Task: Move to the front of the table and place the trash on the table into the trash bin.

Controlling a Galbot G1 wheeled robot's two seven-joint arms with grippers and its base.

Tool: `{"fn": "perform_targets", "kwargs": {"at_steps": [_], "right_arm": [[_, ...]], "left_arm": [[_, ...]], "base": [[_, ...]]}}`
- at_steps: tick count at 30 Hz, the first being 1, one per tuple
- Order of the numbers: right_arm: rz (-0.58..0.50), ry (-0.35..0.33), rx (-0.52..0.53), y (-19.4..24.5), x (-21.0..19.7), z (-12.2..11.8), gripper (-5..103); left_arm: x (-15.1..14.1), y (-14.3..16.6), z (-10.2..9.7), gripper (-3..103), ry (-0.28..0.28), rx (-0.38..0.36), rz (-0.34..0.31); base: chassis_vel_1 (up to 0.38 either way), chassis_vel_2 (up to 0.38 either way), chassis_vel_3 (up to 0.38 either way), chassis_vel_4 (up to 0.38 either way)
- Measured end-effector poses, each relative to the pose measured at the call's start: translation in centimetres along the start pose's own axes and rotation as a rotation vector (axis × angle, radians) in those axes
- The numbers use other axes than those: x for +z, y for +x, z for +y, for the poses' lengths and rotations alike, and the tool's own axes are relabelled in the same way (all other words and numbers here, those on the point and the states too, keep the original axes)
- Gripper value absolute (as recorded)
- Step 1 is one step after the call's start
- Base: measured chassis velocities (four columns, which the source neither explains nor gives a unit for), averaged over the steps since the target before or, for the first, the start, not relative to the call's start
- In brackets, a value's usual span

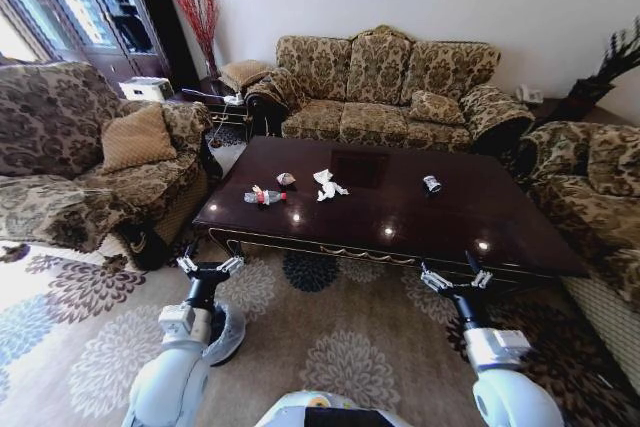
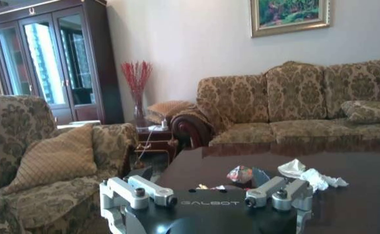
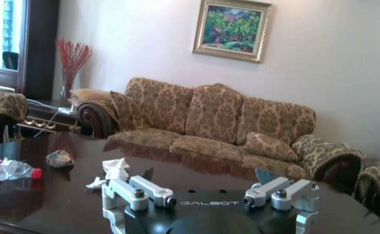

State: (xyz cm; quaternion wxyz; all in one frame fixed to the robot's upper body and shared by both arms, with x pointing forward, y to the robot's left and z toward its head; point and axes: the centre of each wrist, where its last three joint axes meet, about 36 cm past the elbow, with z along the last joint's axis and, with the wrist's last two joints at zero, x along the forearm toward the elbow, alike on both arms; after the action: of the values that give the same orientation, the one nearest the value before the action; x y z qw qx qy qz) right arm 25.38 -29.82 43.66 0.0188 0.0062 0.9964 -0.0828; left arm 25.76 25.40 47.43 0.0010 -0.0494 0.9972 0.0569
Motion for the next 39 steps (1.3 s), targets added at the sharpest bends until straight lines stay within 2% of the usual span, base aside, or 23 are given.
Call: {"fn": "perform_targets", "kwargs": {"at_steps": [7,24,28,32,34,36,37,39], "right_arm": [[0.006,0.001,-0.001,-0.1,0.2,0.0,100],[0.007,0.009,0.01,-0.1,0.8,-0.4,100],[0.002,0.006,0.025,-0.6,1.0,-0.6,100],[0.002,0.008,0.033,-0.8,1.3,-0.9,100],[0.003,0.011,0.041,-1.1,1.6,-1.1,100],[-0.001,0.012,0.042,-1.3,1.6,-1.1,100],[-0.001,0.012,0.042,-1.3,1.6,-1.1,100],[-0.007,0.011,0.042,-1.5,1.6,-1.1,100]], "left_arm": [[0.2,-0.1,0.0,100,0.003,0.001,0.005],[0.5,0.3,-0.3,100,0.012,0.002,0.023],[0.8,0.3,-0.2,100,0.031,0.006,0.037],[1.8,0.1,-0.2,100,0.051,0.015,0.07],[4.2,-0.4,0.0,100,0.066,0.032,0.139],[7.8,-1.3,0.2,100,0.067,0.034,0.227],[7.8,-1.3,0.2,100,0.067,0.034,0.227],[11.3,-2.1,0.5,100,0.063,0.029,0.301]], "base": [[0.202,0.168,-0.186,-0.208],[0.317,0.318,-0.301,-0.305],[0.269,0.199,-0.186,-0.2],[0.036,0.042,-0.009,-0.051],[0.0,0.0,0.0,0.0],[-0.092,-0.058,0.054,0.027],[-0.108,-0.066,0.054,0.018],[-0.05,-0.026,0.024,0.007]]}}
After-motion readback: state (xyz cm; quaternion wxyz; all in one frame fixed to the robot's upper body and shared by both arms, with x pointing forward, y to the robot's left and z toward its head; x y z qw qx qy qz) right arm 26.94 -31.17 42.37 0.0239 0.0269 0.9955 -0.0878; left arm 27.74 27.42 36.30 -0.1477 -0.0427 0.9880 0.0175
